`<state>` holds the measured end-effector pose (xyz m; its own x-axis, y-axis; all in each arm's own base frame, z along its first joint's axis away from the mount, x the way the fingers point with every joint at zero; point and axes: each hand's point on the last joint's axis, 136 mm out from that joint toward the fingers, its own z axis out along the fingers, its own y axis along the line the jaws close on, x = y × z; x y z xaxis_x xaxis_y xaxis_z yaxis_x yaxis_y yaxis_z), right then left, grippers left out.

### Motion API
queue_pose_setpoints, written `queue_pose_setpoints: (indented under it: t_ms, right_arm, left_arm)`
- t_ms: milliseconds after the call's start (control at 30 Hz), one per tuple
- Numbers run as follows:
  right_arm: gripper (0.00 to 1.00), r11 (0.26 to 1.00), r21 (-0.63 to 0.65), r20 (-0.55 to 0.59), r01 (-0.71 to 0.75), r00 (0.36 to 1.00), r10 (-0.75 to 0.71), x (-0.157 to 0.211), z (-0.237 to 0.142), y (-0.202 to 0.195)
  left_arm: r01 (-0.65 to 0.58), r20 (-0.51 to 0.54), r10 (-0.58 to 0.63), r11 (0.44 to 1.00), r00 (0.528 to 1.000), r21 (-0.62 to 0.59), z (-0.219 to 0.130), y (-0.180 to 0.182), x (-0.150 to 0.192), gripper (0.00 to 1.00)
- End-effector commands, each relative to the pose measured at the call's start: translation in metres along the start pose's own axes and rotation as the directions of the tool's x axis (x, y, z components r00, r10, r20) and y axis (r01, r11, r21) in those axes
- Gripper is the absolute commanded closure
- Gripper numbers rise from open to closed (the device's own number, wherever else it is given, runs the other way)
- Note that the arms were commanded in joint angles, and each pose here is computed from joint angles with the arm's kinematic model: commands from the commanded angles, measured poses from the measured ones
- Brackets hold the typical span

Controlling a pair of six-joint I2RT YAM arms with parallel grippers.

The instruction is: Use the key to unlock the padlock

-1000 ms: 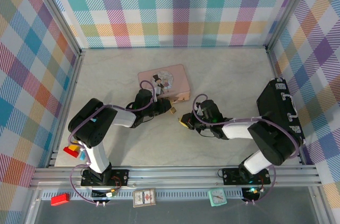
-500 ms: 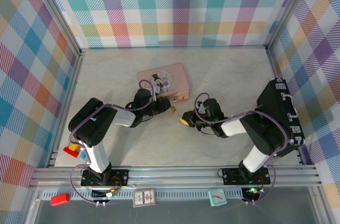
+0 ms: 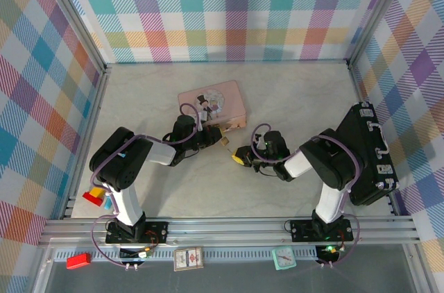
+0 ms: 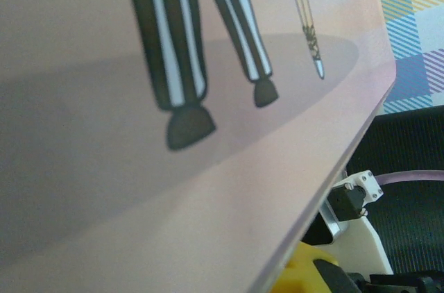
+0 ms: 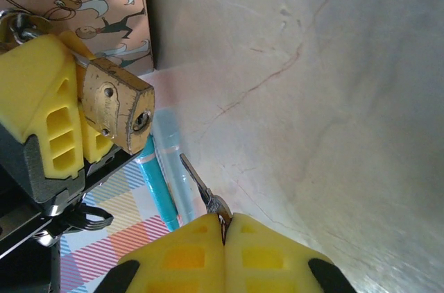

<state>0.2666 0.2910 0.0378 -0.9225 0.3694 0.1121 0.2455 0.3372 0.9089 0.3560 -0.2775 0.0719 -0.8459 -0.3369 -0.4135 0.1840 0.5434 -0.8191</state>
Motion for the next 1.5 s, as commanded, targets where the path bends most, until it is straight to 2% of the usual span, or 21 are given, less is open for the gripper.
queue_pose_setpoints:
  t_ms: [0,300,700,1467]
  right_arm:
    - [1.00,0.998,-0.059,-0.010,0.011,1.000,-0.011,-0.001,0.001,0.009]
    - [1.00,0.989,-0.145,-0.004,-0.013,1.000,0.013,-0.007,0.003,0.018]
    - [1.00,0.993,-0.117,0.018,-0.005,1.000,0.007,-0.010,0.001,0.009]
    - [1.00,0.983,-0.181,0.025,0.001,1.000,0.004,-0.017,0.000,0.021]
  left_arm:
    - [0.094,-0.006,-0.094,0.995,0.996,0.030,-0.003,0.004,-0.003,0.92]
    - [0.097,-0.008,-0.097,0.995,0.995,0.030,-0.003,0.004,-0.003,0.92]
    - [0.101,-0.007,-0.101,0.994,0.995,0.032,-0.003,0.005,-0.002,0.92]
    - [0.111,-0.002,-0.111,0.993,0.994,0.049,-0.003,0.004,-0.003,0.92]
